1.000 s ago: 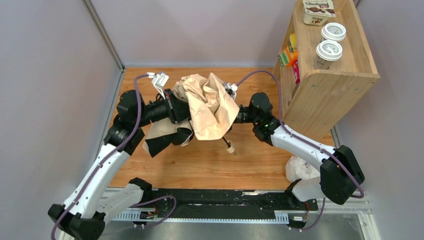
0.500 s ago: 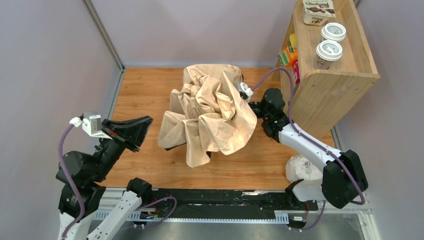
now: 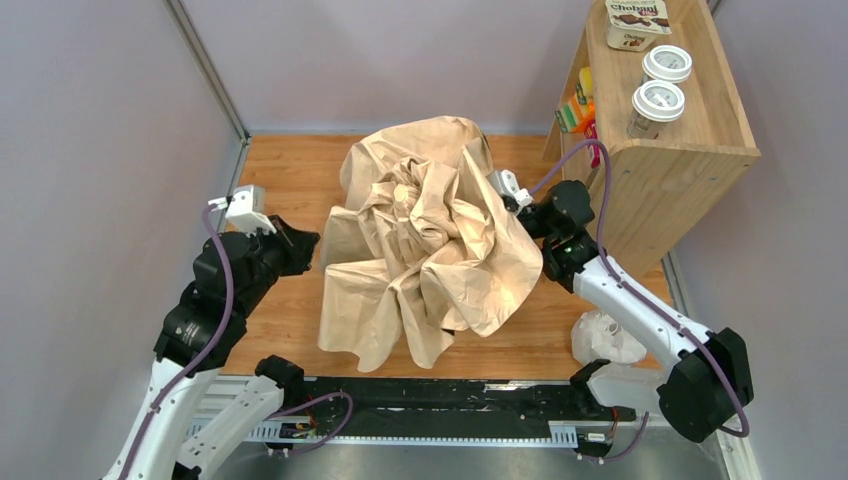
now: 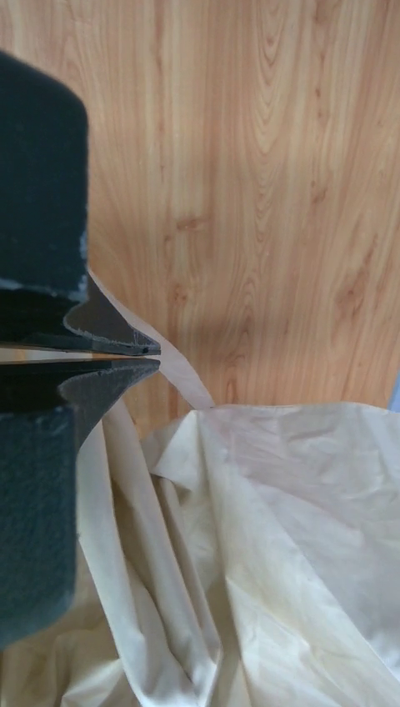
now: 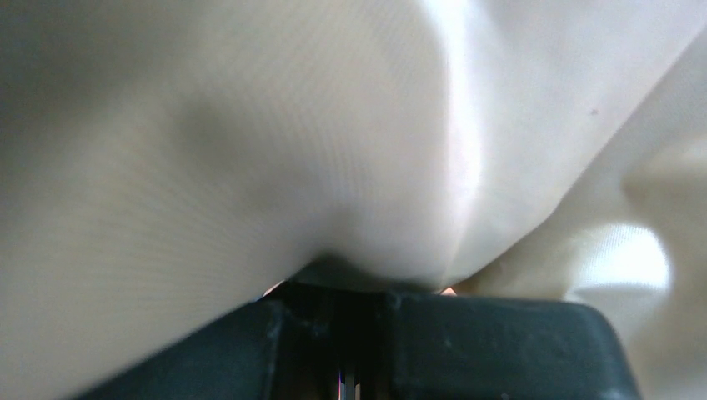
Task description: Put away the umbrella
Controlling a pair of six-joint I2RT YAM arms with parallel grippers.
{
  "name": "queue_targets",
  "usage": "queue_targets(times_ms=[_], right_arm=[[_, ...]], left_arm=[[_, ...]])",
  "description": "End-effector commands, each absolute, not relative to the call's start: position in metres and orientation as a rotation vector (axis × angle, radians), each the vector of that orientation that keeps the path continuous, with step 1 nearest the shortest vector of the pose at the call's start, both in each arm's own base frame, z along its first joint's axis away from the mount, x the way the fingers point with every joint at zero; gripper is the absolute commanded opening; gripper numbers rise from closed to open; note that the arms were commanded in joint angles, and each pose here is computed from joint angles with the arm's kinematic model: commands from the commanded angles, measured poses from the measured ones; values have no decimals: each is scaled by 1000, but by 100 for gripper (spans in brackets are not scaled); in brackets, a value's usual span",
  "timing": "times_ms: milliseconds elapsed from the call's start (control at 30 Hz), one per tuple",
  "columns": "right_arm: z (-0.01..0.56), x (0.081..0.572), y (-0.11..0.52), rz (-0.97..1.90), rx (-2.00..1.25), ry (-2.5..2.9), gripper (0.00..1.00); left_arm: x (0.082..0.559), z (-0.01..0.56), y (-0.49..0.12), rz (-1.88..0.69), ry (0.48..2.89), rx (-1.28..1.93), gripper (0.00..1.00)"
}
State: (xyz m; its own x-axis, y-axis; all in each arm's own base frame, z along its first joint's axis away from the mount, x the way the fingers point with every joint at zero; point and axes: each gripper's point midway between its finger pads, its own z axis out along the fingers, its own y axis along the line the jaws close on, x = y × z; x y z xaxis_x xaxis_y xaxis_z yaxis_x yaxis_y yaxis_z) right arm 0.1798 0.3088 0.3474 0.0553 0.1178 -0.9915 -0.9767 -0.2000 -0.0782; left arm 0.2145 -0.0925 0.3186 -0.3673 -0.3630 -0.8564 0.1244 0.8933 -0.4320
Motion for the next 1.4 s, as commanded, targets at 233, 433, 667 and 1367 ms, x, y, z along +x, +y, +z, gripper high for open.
queue_targets(times_ms=[233, 433, 667, 1367], right_arm=[[388, 195, 348, 1263, -1030, 802, 0], [385, 208, 362, 1355, -912, 785, 0], [372, 228, 341, 1481, -829, 863, 0], [355, 215, 342, 1595, -902, 944, 0]], left_arm=[[230, 383, -189, -1138, 1697, -48, 1], [233, 427, -212, -1149, 1655, 77, 0], [207, 416, -173, -905, 1642, 183, 25], [182, 490, -199, -982, 1361, 520, 69]])
